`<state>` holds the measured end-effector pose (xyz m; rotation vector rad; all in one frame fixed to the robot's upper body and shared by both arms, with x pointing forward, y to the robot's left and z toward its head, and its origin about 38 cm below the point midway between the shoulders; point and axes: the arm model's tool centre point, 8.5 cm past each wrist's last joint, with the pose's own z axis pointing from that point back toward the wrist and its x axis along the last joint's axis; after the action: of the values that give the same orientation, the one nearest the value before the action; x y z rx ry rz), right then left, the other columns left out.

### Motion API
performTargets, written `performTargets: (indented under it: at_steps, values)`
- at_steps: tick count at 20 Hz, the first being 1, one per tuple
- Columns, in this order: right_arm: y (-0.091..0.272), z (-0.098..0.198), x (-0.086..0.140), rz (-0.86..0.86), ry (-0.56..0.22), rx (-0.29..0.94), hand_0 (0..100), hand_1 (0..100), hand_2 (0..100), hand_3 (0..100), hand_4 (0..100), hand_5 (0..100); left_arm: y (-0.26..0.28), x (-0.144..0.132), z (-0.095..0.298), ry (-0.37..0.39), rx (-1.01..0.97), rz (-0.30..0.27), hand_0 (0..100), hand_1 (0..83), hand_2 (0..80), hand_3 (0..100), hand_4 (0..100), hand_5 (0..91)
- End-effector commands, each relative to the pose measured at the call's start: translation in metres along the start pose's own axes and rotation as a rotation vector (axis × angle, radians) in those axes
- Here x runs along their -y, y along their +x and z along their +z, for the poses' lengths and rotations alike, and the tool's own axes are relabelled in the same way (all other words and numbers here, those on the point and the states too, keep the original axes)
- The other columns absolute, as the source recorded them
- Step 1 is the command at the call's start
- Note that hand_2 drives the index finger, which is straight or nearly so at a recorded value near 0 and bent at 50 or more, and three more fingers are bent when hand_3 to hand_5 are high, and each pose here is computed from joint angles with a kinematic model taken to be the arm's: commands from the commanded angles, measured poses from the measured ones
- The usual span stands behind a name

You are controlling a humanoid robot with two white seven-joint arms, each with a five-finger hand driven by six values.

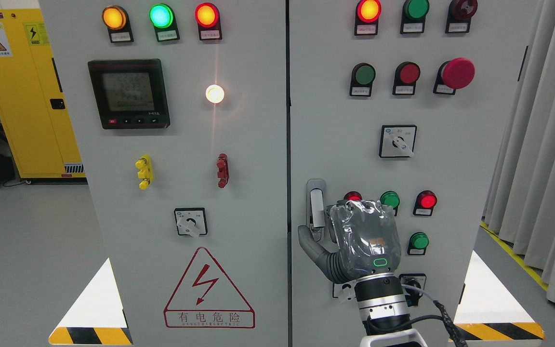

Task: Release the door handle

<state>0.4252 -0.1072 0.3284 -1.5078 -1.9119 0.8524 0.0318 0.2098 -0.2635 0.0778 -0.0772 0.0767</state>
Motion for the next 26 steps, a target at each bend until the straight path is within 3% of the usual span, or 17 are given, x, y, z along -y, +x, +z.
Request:
performTargets:
  at_steps: [1,26]
  values:
    - [-0.0045,-0.0023,-0.0031,0.005,0.007,-0.012,32,41,100,100,100,100,0.0043,0.0007,-0.0003,-0.002,0.013,0.001,12,55.6,0.0,0,0,0.0]
    - [-0.0078,-0.0019,-0.0044,0.003,0.012,-0.031,39,43,100,100,100,100,0.0043,0.0007,-0.0003,-0.002,0.013,0.001,12,55.6,0.0,0,0,0.0]
